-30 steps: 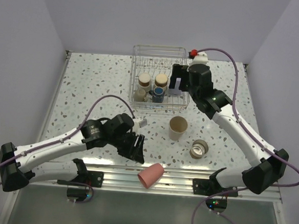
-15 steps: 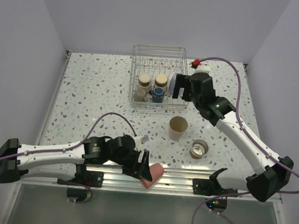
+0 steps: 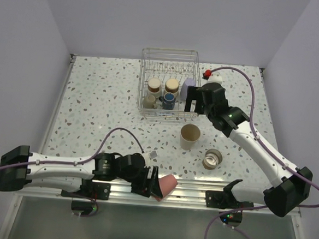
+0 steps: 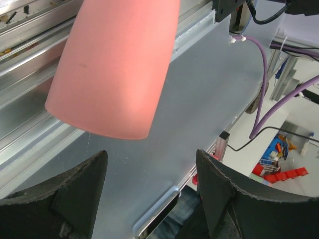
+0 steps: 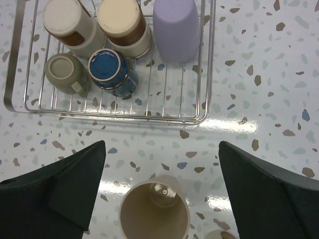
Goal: Load the cups into the dish rack
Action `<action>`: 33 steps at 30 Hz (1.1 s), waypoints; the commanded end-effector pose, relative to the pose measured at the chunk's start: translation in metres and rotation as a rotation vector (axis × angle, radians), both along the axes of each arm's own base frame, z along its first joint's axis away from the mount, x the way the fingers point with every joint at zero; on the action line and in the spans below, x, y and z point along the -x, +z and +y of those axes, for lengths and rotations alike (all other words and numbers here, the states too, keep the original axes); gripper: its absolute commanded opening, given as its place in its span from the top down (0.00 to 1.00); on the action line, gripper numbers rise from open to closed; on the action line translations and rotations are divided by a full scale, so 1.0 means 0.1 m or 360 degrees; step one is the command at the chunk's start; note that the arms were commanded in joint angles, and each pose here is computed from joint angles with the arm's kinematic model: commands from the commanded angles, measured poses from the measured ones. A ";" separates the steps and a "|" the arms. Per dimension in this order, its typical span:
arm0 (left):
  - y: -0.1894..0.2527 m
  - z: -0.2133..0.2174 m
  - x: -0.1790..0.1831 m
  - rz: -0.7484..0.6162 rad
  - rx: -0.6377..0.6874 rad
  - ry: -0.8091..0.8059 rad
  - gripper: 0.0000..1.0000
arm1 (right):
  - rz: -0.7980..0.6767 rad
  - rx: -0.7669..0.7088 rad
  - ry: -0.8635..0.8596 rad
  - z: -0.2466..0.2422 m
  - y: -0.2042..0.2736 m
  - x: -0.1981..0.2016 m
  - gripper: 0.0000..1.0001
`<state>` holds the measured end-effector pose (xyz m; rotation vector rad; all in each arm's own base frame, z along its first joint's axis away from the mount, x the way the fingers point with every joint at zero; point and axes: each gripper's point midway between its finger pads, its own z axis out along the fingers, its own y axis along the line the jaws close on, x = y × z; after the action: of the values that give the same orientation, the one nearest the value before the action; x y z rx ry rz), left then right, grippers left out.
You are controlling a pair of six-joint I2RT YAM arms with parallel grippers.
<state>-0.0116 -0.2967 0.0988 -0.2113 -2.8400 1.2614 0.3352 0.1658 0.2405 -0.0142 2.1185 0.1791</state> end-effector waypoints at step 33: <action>0.13 -0.52 -0.69 -0.0226 0.0102 0.0011 0.70 | -0.0013 -0.0019 -0.0009 -0.01 -0.09 0.03 0.01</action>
<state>0.0551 -0.3335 0.0953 -0.1994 -2.9584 1.2919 0.3298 0.1658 0.2184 -0.0318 2.1632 0.1732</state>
